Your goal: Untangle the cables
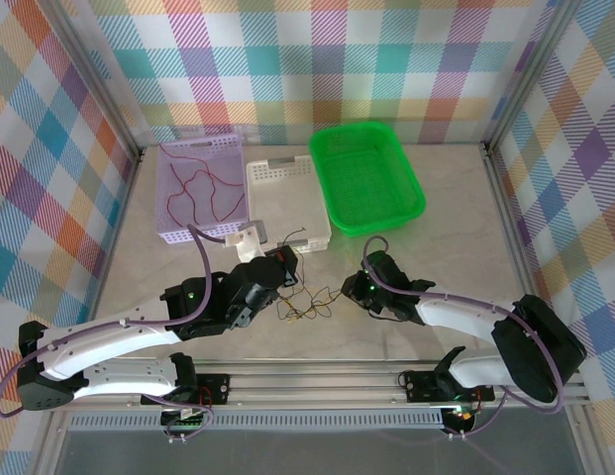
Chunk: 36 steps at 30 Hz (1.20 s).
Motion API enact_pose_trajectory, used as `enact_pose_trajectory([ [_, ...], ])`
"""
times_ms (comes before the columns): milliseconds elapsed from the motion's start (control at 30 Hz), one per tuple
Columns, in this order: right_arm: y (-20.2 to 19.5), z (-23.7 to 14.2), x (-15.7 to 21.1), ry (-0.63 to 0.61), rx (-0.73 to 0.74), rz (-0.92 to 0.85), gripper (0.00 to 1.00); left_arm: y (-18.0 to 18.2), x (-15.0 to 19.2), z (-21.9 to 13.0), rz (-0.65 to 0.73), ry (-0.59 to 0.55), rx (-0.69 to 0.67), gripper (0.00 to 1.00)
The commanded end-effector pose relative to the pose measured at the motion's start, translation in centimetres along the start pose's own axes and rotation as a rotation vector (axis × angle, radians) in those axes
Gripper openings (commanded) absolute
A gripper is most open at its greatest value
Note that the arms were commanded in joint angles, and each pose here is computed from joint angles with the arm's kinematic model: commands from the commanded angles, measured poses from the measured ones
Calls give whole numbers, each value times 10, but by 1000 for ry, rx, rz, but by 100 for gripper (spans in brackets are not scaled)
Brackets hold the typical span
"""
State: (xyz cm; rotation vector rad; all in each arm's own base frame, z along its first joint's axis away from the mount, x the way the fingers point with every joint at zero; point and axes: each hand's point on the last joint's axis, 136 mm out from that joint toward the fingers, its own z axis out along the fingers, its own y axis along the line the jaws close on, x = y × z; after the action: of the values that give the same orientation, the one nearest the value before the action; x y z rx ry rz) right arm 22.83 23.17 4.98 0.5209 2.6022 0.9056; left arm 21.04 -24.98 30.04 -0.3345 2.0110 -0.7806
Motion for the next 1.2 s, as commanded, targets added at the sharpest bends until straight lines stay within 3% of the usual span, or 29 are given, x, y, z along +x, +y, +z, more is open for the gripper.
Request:
enact_pose_trajectory([
  [0,6,5,-12,-61,-28,-6,20,-8,-3,-5,-43,-4,44,0],
  [533,15,20,-16,-74,-96,25,21,-14,0,-7,-76,6,74,0],
  [800,18,30,-19,-60,-97,67,2,-18,1,-8,-82,12,86,0],
  [967,-2,23,-22,-85,-22,93,0,-12,-8,-16,-76,-7,78,0],
  [1167,-57,9,-32,-124,119,189,0,-9,-36,-38,-19,-40,57,0],
])
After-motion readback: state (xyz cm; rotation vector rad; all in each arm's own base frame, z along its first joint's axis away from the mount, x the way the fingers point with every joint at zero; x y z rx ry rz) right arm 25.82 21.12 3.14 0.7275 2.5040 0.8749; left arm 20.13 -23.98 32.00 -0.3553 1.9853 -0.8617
